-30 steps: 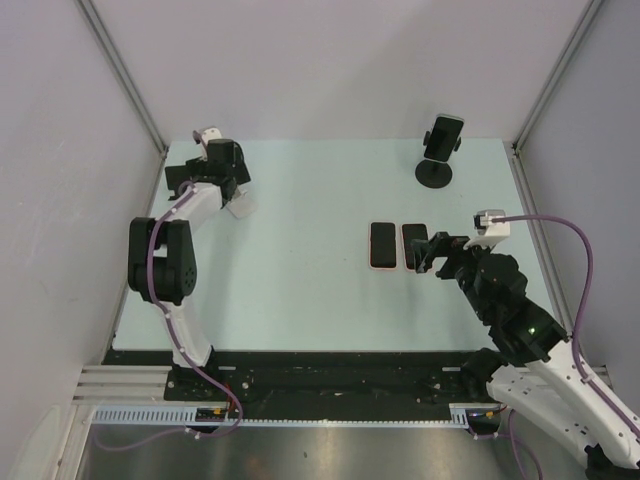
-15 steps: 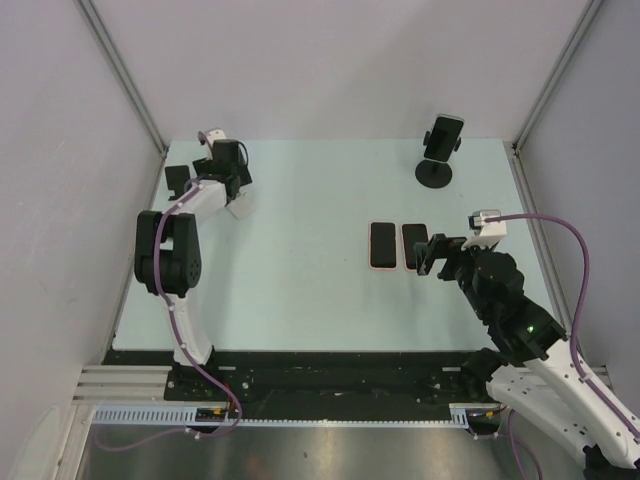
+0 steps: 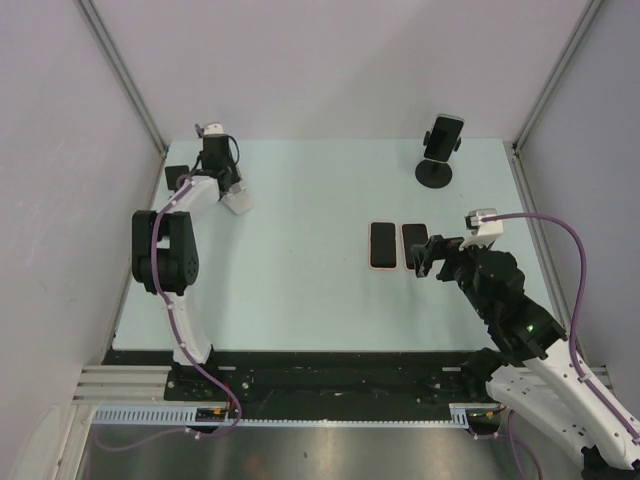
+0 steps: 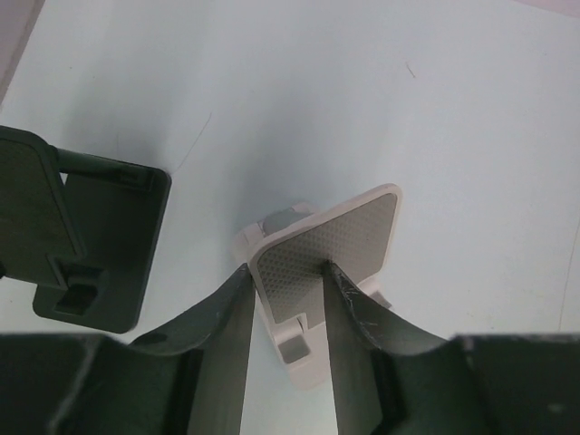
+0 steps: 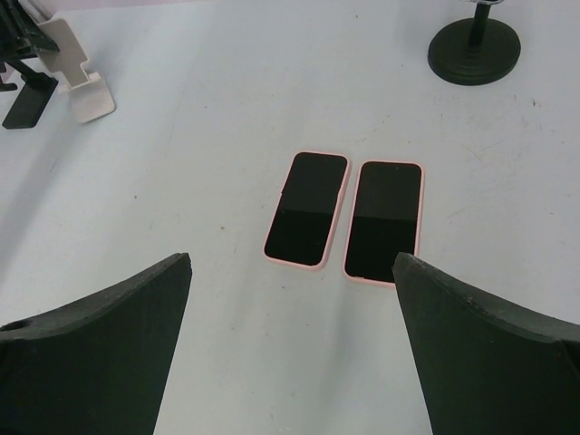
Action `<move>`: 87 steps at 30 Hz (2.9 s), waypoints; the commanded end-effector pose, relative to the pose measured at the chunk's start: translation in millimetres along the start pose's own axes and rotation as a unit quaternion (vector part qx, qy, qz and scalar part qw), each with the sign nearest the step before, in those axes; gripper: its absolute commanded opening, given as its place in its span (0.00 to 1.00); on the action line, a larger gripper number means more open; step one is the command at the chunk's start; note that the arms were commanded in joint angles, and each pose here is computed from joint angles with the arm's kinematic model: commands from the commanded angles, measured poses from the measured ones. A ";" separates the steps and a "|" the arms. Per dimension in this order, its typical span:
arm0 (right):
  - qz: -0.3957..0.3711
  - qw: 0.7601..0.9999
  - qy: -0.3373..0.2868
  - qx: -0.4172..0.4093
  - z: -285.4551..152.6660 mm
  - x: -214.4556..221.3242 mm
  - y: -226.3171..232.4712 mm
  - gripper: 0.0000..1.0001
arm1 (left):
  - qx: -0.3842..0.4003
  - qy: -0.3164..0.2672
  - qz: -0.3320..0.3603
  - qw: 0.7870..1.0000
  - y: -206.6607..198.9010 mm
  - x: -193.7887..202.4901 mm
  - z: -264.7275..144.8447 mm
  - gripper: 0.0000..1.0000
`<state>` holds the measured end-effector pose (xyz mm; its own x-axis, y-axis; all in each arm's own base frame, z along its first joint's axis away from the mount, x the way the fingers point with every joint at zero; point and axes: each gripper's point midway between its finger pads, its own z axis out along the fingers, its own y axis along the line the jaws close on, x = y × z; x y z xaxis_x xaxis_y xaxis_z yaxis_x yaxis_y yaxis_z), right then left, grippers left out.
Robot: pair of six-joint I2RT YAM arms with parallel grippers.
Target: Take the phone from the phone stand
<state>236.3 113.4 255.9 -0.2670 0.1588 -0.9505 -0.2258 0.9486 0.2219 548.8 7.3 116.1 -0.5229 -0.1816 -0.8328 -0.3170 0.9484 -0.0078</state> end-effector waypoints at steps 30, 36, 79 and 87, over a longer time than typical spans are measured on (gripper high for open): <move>-0.002 1.000 -0.009 -0.018 3.1 -6.3 5.5 0.99 | 0.055 -0.063 -0.035 0.996 0.9 -52.3 -75.3 0.77; 0.000 1.000 -0.012 -0.015 1.0 -7.5 3.9 0.98 | 0.129 -0.067 -0.005 0.989 -57.4 -54.4 -92.9 0.77; -0.003 1.000 0.003 -0.013 9.5 -1.1 4.3 0.98 | 0.092 0.075 0.070 0.990 -51.1 27.2 12.2 0.90; -0.001 1.000 0.001 -0.012 7.4 -2.0 2.7 0.98 | 0.065 0.076 0.090 0.991 -39.5 29.0 14.4 0.90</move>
<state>240.9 117.2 246.1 -0.3051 0.1377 -0.9423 -0.2385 0.9469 0.2156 548.4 -44.0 64.2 -0.7069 -0.0744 -0.7034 -0.0967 0.9953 -0.0081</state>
